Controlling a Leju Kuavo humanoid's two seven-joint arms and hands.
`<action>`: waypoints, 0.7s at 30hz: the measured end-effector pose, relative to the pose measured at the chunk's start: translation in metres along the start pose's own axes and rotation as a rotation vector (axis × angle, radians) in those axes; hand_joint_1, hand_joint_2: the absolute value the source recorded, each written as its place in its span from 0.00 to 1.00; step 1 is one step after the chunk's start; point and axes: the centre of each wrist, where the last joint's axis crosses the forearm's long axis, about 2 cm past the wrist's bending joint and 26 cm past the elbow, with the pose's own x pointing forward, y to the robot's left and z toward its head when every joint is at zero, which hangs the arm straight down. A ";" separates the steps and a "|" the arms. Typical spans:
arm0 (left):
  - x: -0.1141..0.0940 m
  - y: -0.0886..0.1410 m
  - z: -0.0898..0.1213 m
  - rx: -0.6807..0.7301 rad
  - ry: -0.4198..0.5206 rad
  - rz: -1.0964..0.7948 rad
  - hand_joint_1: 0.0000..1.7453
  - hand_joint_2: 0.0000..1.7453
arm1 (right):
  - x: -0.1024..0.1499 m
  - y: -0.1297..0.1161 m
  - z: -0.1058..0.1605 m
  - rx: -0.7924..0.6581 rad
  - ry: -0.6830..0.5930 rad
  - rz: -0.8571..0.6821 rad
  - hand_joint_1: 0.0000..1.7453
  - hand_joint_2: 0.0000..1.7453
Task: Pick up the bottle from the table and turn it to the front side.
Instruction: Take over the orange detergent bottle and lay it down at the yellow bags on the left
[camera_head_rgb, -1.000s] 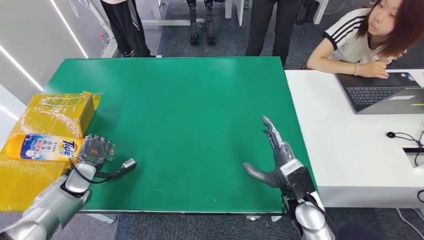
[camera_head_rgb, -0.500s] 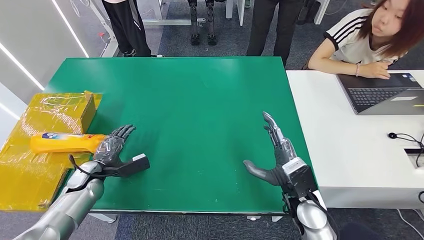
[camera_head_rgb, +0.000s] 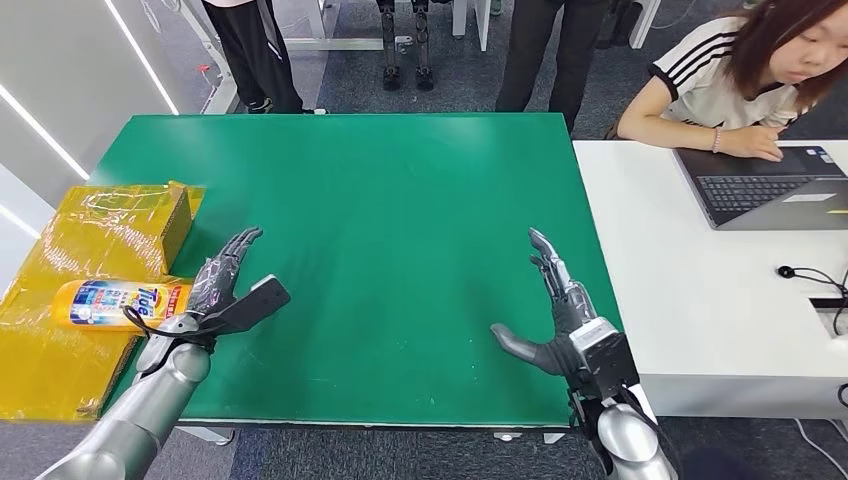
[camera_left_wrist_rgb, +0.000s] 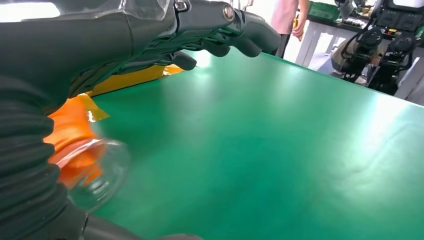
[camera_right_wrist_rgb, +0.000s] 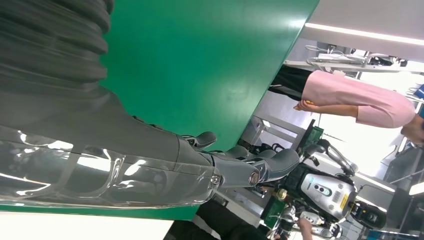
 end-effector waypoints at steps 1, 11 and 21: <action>0.001 0.000 0.000 0.004 -0.002 0.005 0.00 1.00 | 0.000 0.000 0.000 0.000 0.001 0.000 0.00 1.00; 0.074 0.008 -0.018 0.688 -0.034 0.419 0.00 1.00 | -0.005 0.003 0.010 -0.064 0.000 -0.026 0.00 1.00; 0.197 0.036 -0.029 0.920 -0.353 0.569 0.00 1.00 | -0.005 0.029 0.018 -0.133 -0.001 -0.082 0.00 1.00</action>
